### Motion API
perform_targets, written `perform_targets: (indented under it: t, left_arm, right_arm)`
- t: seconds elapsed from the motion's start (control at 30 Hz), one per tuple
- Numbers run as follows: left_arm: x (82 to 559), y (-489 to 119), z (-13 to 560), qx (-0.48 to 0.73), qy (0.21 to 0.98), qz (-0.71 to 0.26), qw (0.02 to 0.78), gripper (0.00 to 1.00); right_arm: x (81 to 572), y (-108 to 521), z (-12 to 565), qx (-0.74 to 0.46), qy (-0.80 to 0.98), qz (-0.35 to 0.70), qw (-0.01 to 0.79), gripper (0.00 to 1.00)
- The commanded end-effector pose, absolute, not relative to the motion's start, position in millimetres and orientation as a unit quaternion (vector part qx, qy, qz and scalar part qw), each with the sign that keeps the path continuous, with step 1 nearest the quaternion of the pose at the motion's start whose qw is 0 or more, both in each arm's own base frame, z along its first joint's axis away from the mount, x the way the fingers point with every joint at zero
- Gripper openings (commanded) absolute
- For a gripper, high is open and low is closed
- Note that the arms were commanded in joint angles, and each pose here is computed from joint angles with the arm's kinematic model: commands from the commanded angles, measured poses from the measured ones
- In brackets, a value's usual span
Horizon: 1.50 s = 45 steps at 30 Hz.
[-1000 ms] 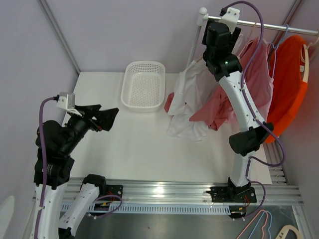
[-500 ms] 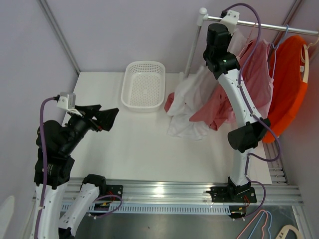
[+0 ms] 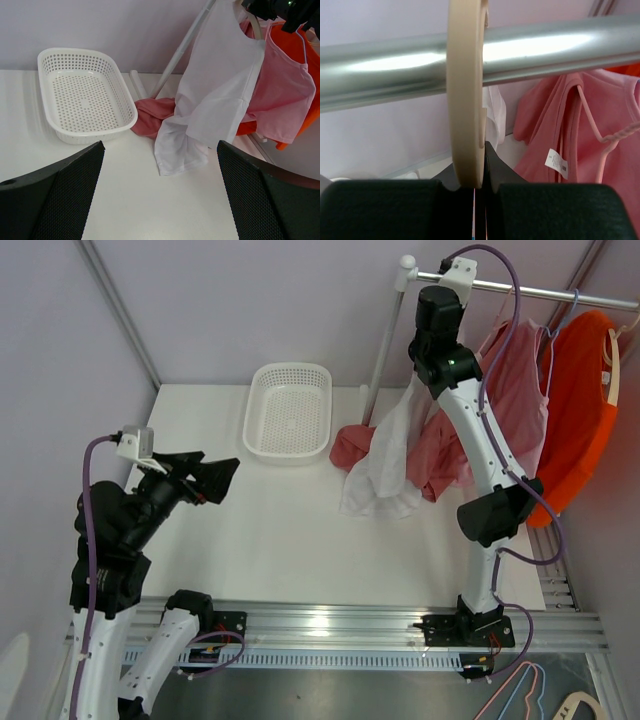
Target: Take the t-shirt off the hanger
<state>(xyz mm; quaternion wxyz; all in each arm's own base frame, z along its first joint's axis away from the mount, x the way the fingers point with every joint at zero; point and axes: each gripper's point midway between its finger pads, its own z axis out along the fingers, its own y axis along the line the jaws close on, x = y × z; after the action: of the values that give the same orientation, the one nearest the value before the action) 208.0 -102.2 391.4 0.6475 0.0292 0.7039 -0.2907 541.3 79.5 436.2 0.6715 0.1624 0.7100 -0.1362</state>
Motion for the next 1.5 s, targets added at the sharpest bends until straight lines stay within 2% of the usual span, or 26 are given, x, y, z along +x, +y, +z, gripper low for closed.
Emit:
perform_targets:
  t: [0.0, 0.23, 0.4, 0.53, 0.57, 0.6, 0.73, 0.83, 0.97, 1.03, 1.17, 1.47]
  left_arm:
    - [204.9, -107.6, 399.4, 0.052, 0.690, -0.299, 0.658, 1.00]
    - [181.4, -122.8, 421.3, 0.115, 0.645, -0.332, 0.679, 1.00]
    - [162.2, -138.4, 432.8, 0.160, 0.616, -0.374, 0.675, 0.99]
    - [158.5, -148.0, 432.2, 0.171, 0.605, -0.403, 0.665, 1.00]
    - [156.9, -151.2, 432.2, 0.175, 0.602, -0.412, 0.662, 0.99]
    - [161.7, -154.4, 426.0, 0.169, 0.607, -0.418, 0.654, 0.99]
    - [165.5, -183.9, 418.0, 0.190, 0.617, -0.434, 0.628, 1.00]
    - [178.1, -205.4, 411.0, 0.191, 0.648, -0.426, 0.602, 0.99]
    - [187.0, -227.4, 404.9, 0.197, 0.658, -0.405, 0.603, 0.99]
    - [182.8, -246.4, 394.8, 0.220, 0.652, -0.401, 0.604, 0.99]
    - [188.3, -268.4, 378.6, 0.225, 0.655, -0.375, 0.616, 1.00]
    - [186.7, -319.5, 355.7, 0.278, 0.632, -0.367, 0.623, 1.00]
  right_arm:
    - [508.9, 77.9, 513.2, 0.162, 0.652, -0.103, 0.734, 0.00]
    - [471.2, 86.3, 550.4, 0.138, 0.627, -0.084, 0.762, 0.00]
    - [425.3, 87.5, 566.0, 0.147, 0.628, -0.081, 0.760, 0.00]
    - [392.1, 93.7, 544.3, 0.156, 0.649, -0.068, 0.742, 0.00]
    - [393.3, 100.7, 517.4, 0.150, 0.666, -0.065, 0.728, 0.00]
    - [377.7, 97.7, 523.1, 0.159, 0.658, -0.039, 0.735, 0.00]
    - [362.9, 110.2, 492.5, 0.176, 0.674, -0.011, 0.717, 0.00]
    - [361.2, 120.7, 480.7, 0.189, 0.682, -0.009, 0.706, 0.00]
    - [358.6, 137.5, 473.8, 0.203, 0.689, 0.018, 0.696, 0.00]
    - [357.4, 145.0, 470.9, 0.221, 0.695, 0.048, 0.682, 0.00]
    - [368.8, 167.0, 454.6, 0.209, 0.723, 0.042, 0.657, 0.00]
    - [367.6, 195.2, 456.9, 0.179, 0.733, 0.077, 0.652, 0.00]
